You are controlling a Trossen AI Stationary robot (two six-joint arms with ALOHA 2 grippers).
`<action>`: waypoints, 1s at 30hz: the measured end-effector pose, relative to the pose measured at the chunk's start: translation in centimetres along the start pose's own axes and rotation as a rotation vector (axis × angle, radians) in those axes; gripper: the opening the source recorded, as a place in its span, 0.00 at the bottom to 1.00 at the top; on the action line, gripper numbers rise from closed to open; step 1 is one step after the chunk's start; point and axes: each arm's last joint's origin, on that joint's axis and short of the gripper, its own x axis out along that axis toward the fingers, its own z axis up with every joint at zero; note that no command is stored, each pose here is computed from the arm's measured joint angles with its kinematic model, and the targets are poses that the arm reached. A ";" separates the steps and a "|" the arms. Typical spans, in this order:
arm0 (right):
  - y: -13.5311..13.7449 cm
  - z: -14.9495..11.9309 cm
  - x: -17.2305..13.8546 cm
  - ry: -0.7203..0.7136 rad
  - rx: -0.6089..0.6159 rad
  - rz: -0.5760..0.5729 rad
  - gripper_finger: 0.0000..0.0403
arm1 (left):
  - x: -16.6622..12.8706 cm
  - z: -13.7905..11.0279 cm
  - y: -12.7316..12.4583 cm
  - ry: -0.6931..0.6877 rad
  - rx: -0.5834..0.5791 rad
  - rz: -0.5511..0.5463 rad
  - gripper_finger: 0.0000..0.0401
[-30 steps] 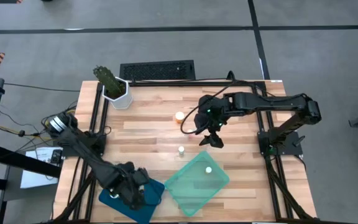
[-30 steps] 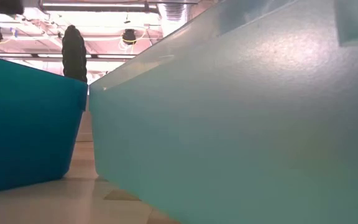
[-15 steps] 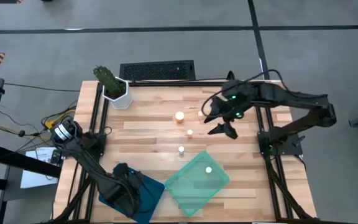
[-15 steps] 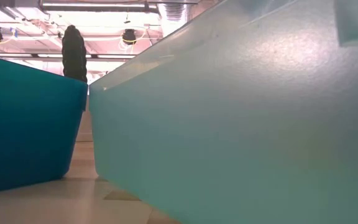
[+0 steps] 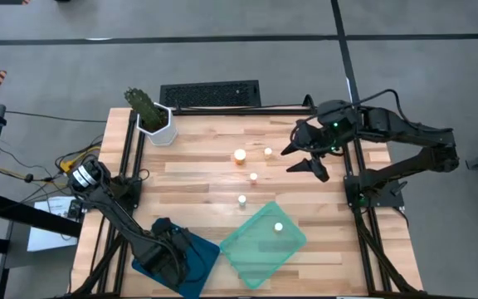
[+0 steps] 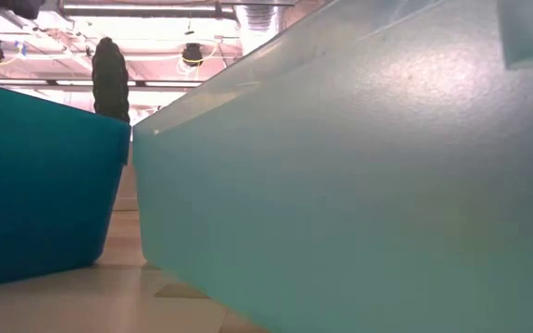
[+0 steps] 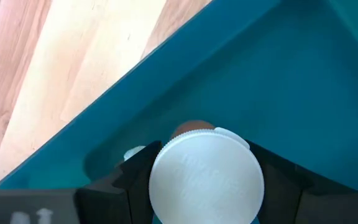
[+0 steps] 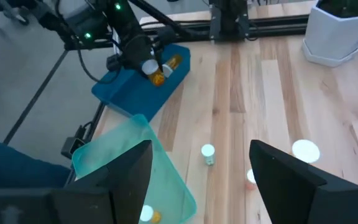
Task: Pick and place medicine bottles into bin by pill shape (circle, oval)
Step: Put the big orange pill bottle into the blue bin
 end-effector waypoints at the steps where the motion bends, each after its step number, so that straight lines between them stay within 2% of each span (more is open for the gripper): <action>1: 0.0 0.0 -0.1 -0.003 0.002 0.000 0.70 | 0.1 0.0 0.1 0.001 -0.001 0.004 0.49; 21: 0.1 0.0 -0.2 -0.005 -0.004 0.000 0.70 | 1.3 -0.2 0.4 -0.033 -0.007 0.009 0.49; 30: 0.1 0.0 -0.2 -0.005 -0.007 0.000 0.70 | 1.4 0.0 0.3 0.025 -0.026 -0.019 0.65</action>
